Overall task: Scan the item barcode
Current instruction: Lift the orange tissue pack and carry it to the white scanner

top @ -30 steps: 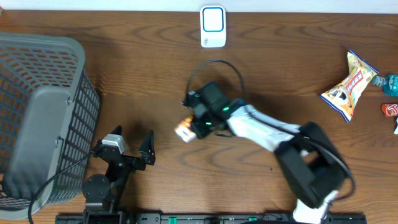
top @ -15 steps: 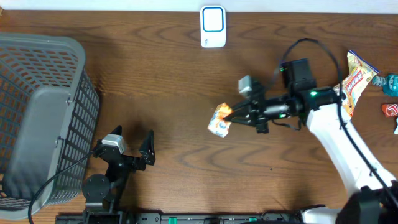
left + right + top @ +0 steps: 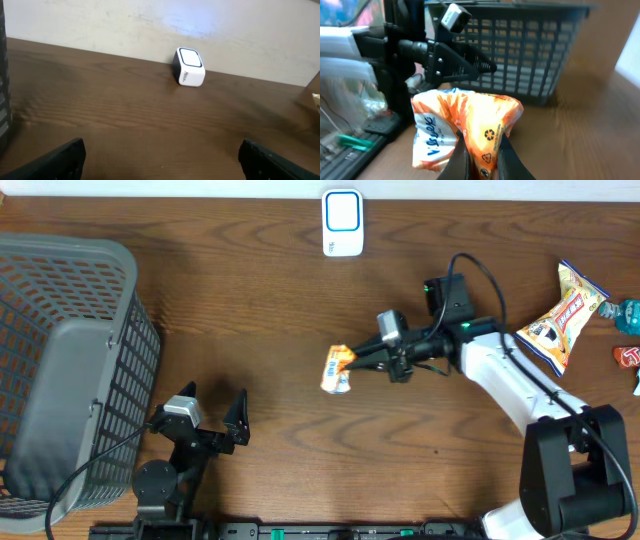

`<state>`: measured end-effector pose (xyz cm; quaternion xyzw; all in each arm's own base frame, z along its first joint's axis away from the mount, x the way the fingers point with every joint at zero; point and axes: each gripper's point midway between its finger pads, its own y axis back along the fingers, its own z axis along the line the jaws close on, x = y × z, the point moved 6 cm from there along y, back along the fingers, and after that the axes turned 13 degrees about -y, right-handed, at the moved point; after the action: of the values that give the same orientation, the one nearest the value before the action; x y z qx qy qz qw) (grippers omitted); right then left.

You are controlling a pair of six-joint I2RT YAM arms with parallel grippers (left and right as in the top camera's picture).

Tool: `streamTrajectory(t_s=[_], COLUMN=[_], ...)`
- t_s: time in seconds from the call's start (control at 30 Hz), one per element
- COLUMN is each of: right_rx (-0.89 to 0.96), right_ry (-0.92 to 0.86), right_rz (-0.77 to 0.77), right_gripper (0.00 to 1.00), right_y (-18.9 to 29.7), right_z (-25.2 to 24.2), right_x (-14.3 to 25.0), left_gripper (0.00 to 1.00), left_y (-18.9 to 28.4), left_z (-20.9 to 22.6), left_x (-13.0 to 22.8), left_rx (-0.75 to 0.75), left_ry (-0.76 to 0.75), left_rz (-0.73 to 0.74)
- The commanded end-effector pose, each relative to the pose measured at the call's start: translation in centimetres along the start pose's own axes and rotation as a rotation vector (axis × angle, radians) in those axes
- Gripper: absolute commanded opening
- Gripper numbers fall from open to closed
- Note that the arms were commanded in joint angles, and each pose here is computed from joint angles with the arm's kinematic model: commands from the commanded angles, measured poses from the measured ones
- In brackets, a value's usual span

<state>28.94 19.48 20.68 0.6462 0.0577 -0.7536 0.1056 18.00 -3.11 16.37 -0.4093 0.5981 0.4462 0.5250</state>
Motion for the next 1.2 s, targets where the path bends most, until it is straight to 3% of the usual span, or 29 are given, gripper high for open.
streamTrajectory(t_s=[0.0, 0.5, 0.67, 0.83, 1.17], right_rx=[-0.068, -0.089, -0.091, -0.098, -0.112], right_ry=[0.12, 0.186, 0.09, -0.214, -1.046], right_rz=[-0.036, -0.037, -0.033, -0.018, 0.034], right_gripper=[0.01, 0.01, 0.01, 0.01, 0.01], right_y=[-1.2, -2.0, -2.0, -2.0, -2.3], right_z=[0.4, 0.5, 0.7, 1.4, 2.3], right_x=[-1.2, -1.4, -1.7, -2.5, -2.7], left_gripper=[0.98, 0.98, 0.98, 0.98, 0.98], left_y=[-0.1, -0.1, -0.1, -0.1, -0.1], left_z=[-0.1, -0.1, -0.1, -0.1, -0.1], left_x=[1.2, 1.2, 1.2, 1.2, 1.2], left_rx=[0.007, 0.007, 0.008, 0.007, 0.007], left_ry=[0.012, 0.012, 0.012, 0.012, 0.012], left_rz=[0.042, 0.042, 0.042, 0.042, 0.042])
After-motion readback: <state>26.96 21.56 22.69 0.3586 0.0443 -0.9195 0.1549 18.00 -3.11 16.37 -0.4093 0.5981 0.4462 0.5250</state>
